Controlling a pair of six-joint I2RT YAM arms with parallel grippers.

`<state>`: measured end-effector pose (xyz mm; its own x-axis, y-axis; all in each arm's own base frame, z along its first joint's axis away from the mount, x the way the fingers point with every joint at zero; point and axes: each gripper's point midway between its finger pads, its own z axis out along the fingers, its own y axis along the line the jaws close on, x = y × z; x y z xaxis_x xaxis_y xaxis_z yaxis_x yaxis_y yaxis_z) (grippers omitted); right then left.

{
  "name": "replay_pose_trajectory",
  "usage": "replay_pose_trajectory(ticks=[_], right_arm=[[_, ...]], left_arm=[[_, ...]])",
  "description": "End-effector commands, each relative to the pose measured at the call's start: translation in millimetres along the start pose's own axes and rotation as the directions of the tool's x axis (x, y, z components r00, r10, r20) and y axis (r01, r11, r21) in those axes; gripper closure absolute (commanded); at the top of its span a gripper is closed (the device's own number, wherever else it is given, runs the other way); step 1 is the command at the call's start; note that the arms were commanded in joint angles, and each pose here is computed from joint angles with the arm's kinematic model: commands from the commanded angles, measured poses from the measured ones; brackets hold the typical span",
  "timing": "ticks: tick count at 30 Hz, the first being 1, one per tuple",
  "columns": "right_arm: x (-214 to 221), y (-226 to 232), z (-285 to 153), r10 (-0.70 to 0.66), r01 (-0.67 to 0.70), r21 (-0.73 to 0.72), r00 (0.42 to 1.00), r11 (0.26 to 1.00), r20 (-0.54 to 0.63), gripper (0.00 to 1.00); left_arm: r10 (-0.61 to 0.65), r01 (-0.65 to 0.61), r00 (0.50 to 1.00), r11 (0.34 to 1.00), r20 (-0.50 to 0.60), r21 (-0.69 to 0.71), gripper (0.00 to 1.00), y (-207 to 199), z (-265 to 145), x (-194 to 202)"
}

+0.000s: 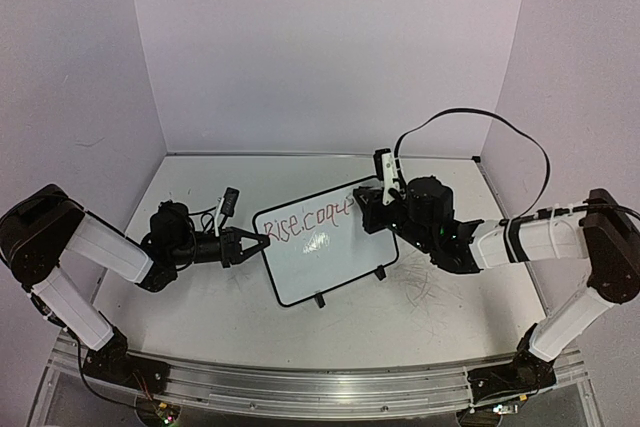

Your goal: Write a sentence on the whiteboard

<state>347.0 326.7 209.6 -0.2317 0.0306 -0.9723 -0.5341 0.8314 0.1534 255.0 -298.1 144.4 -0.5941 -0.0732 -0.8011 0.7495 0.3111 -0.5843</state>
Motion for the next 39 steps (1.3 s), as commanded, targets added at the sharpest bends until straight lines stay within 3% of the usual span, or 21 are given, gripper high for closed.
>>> replay_pose_trajectory(ticks=[1,9,15,22,39], right_arm=[[18,-5,-4,0.025,-0.025,0.004,0.999,1.0,-0.04,1.0],[29,-15,-10,0.032,-0.029,0.047,0.998,0.998,-0.055,1.0],[-6,-30,-19,-0.006,0.002,0.13,1.0,0.991,0.031,1.0],[-26,-2,-25,-0.031,0.034,-0.032,0.996,0.999,0.078,1.0],[-28,-8,-10,-0.036,0.035,0.011,0.996,0.999,0.087,1.0]], left_arm=[[-0.006,0.006,0.999,1.0,-0.036,-0.011,1.0,6,4,7],[-0.006,0.006,0.999,1.0,-0.033,-0.01,1.0,5,3,6],[-0.008,0.007,0.999,1.0,-0.033,-0.012,1.0,5,2,6],[-0.007,0.006,0.999,1.0,-0.036,-0.012,1.0,5,3,7],[-0.006,0.006,0.999,1.0,-0.037,-0.013,1.0,5,2,8]])
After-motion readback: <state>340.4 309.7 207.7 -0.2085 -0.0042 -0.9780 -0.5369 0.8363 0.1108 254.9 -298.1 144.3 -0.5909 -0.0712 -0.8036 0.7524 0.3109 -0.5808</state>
